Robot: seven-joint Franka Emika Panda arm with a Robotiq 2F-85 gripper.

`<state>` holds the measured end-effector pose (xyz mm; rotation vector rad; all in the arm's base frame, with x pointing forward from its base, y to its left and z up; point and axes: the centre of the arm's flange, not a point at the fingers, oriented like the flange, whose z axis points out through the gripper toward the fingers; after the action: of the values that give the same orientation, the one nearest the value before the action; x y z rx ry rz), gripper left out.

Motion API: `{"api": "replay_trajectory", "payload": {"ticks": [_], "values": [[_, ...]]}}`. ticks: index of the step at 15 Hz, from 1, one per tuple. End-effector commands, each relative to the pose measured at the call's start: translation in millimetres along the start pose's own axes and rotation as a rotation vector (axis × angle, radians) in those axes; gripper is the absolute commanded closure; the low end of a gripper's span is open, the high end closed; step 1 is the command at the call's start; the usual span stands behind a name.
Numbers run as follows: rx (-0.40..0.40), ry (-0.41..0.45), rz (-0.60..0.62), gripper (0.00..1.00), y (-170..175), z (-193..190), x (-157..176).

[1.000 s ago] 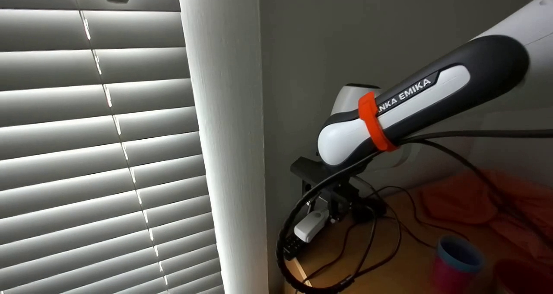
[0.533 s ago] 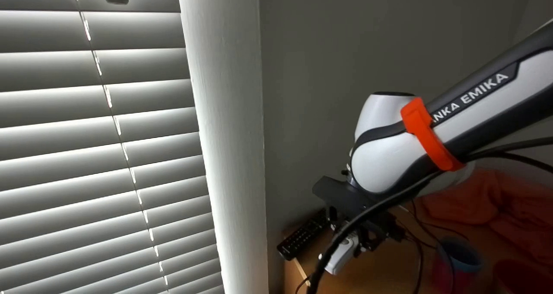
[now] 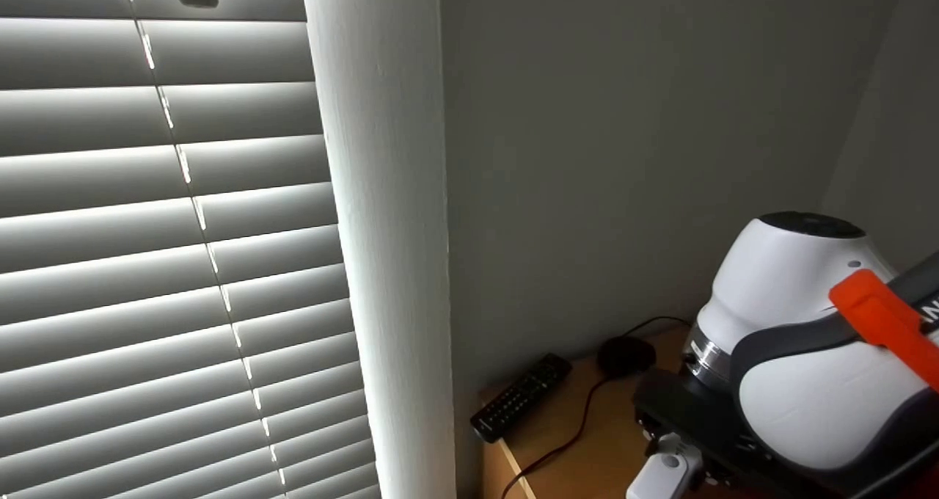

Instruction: Move the white lights remote controller backwards and press the on button on the lights remote controller

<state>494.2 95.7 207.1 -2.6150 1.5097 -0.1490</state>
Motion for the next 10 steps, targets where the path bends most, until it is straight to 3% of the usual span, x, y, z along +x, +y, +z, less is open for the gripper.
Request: {"api": "replay_trajectory", "payload": {"ticks": [1, 2, 3, 6, 10], "values": [[0.008, 0.009, -0.084, 0.69, 23, -17, -1], [0.01, 0.006, -0.103, 0.19, 24, -21, -2], [0.017, 0.005, -0.118, 0.18, 24, -24, -3], [0.03, 0.017, -0.156, 0.0, 22, -37, -5], [0.032, -0.015, -0.144, 0.0, 20, -52, -13]]}}
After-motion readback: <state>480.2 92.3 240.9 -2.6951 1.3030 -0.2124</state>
